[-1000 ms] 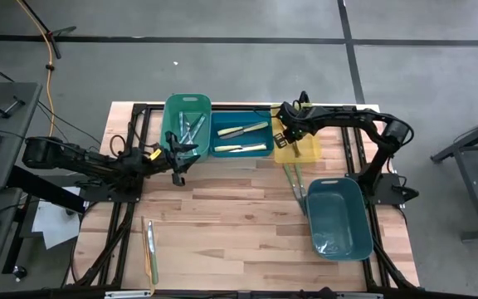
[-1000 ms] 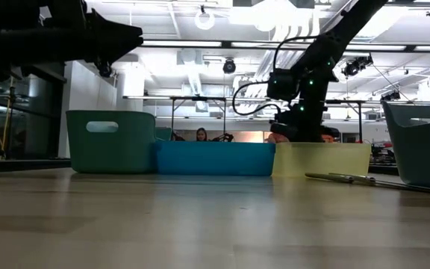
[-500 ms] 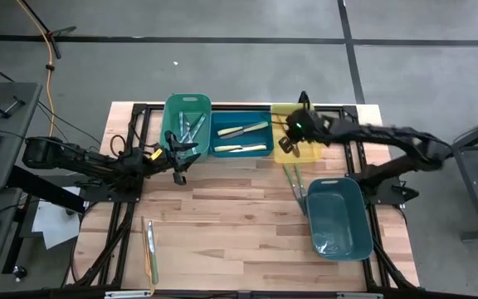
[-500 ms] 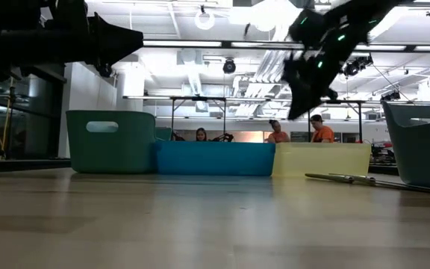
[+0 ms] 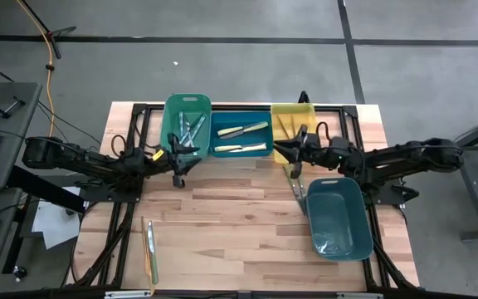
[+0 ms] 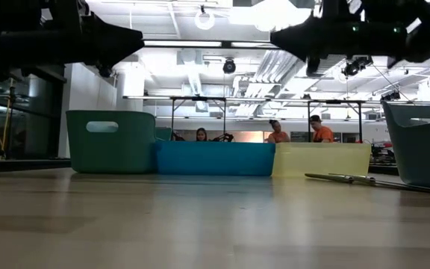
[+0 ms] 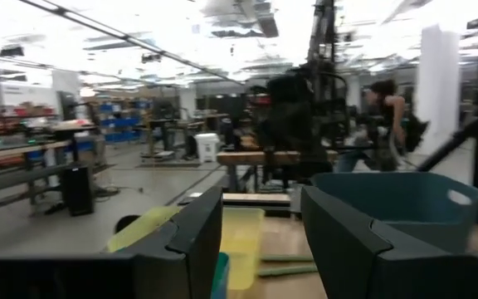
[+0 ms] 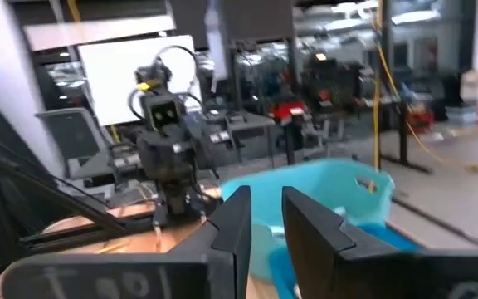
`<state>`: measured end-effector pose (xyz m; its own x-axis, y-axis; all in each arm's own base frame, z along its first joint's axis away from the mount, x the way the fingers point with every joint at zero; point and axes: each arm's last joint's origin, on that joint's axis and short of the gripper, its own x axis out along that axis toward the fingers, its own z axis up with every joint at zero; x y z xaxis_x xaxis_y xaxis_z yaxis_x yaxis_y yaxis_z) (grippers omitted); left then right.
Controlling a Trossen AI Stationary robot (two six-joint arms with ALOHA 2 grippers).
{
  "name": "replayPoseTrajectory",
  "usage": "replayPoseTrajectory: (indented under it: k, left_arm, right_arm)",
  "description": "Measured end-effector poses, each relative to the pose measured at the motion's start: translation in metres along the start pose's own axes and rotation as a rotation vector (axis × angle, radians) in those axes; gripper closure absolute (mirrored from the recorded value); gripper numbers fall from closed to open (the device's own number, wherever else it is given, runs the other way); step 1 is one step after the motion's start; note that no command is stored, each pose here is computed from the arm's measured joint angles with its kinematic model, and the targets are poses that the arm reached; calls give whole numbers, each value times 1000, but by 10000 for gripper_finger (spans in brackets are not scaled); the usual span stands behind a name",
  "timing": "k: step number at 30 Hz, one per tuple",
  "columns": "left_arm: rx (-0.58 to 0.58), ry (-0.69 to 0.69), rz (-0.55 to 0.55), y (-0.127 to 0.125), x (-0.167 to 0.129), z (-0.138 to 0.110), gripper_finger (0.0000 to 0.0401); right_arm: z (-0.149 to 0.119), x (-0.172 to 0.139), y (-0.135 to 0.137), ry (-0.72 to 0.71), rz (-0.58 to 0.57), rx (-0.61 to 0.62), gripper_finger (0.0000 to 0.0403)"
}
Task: Sort silverware by color (type)
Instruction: Put the gold knife into the yellow bin
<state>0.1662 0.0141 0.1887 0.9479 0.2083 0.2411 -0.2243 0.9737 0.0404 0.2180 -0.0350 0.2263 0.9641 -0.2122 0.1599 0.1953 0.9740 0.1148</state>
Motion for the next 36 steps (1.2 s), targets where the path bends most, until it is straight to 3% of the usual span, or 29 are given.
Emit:
replayPoseTrajectory:
  k: [3,10,36]
  left_arm:
    - [1,2,-30,-1,0,0,243]
    - [4,19,-38,-1,0,-2,243]
    - [7,35,-39,-1,0,-4,243]
  right_arm:
    - [5,5,4,10,32,-41,336]
    - [-11,5,7,194,52,-113,336]
    - [-8,6,7,175,53,-112,336]
